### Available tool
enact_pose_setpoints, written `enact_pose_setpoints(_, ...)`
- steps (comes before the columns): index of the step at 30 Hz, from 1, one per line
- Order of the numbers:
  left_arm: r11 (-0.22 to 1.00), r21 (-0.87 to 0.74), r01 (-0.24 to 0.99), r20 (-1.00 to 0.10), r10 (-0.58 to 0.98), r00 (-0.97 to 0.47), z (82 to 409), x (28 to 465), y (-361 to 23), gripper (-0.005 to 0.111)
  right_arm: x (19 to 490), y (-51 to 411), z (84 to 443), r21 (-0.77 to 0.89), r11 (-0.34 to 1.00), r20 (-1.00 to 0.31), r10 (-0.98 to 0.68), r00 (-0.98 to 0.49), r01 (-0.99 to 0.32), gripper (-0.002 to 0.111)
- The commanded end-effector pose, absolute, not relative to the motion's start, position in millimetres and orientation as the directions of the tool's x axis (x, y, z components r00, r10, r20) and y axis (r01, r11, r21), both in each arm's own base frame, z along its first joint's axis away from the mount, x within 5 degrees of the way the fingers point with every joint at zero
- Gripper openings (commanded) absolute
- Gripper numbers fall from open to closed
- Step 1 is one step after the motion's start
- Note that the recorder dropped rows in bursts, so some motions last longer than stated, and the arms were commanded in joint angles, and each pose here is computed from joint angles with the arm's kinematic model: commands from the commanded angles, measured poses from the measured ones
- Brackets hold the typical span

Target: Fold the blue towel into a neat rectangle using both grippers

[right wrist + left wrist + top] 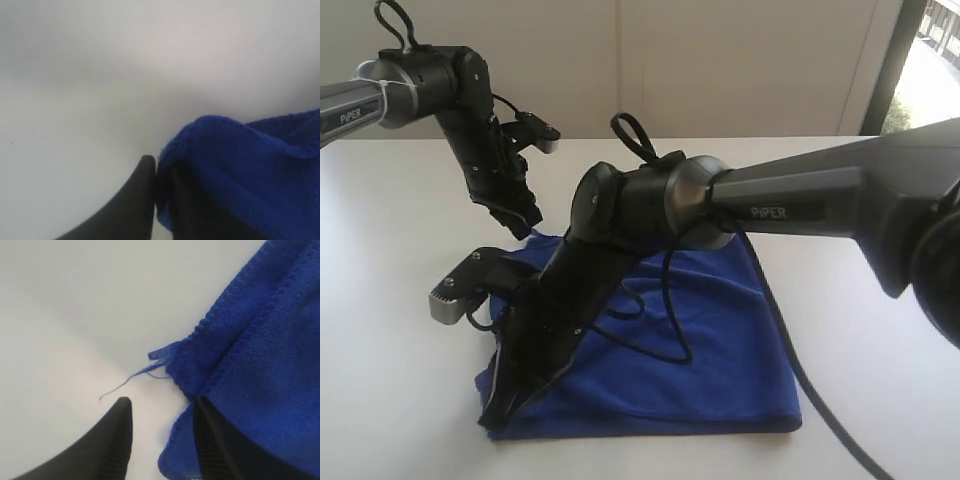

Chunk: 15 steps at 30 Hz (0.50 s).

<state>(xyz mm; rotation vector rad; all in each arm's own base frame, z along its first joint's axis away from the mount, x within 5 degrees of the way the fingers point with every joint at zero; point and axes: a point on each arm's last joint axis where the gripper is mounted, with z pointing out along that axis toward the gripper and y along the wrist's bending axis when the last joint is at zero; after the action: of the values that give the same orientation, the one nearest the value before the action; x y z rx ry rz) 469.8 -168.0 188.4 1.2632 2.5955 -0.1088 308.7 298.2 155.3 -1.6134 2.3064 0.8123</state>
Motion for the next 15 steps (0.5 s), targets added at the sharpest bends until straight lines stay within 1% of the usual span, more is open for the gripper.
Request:
enact_pose_setpoints(1,0.646,0.025,0.763,-0.242,0.744,-0.622,190.3,469.6,-160.4,0.046,308.4,303.4,158.1,0.308,0.247,-0.497,-0.782,-0.377,-0.919,0.035)
enact_pose_setpoints(3,0.648,0.021,0.761,-0.237,0.743,-0.626,190.2,469.7,-158.2,0.046,308.4,303.4,158.1,0.307,0.246,-0.497,-0.782,-0.375,-0.92,0.053)
enact_pose_setpoints(4,0.649,0.018,0.76,-0.233,0.742,-0.628,190.1,469.6,-157.3,0.046,308.4,303.7,160.3,0.307,0.241,-0.5,-0.782,-0.372,-0.921,0.058)
enact_pose_setpoints(5,0.65,0.017,0.76,-0.226,0.743,-0.63,190.0,469.4,-155.8,0.046,307.7,303.4,162.7,0.308,0.231,-0.498,-0.787,-0.363,-0.923,0.059)
enact_pose_setpoints(8,0.648,0.028,0.761,-0.216,0.747,-0.628,191.5,469.1,-153.9,0.046,306.7,303.2,180.6,0.29,0.201,-0.517,-0.79,-0.33,-0.936,0.058)
enact_pose_setpoints(13,0.646,0.062,0.761,-0.217,0.753,-0.621,201.5,468.3,-151.1,0.046,306.6,295.8,226.5,0.205,0.187,-0.59,-0.759,-0.274,-0.961,0.058)
enact_pose_setpoints(14,0.646,0.067,0.761,-0.224,0.753,-0.619,205.3,467.7,-150.9,0.046,307.0,292.0,234.3,0.19,0.195,-0.597,-0.755,-0.271,-0.962,0.057)
enact_pose_setpoints(15,0.646,0.07,0.76,-0.229,0.752,-0.618,208.7,467.2,-150.7,0.046,309.4,285.3,240.3,0.171,0.222,-0.588,-0.759,-0.28,-0.96,0.053)
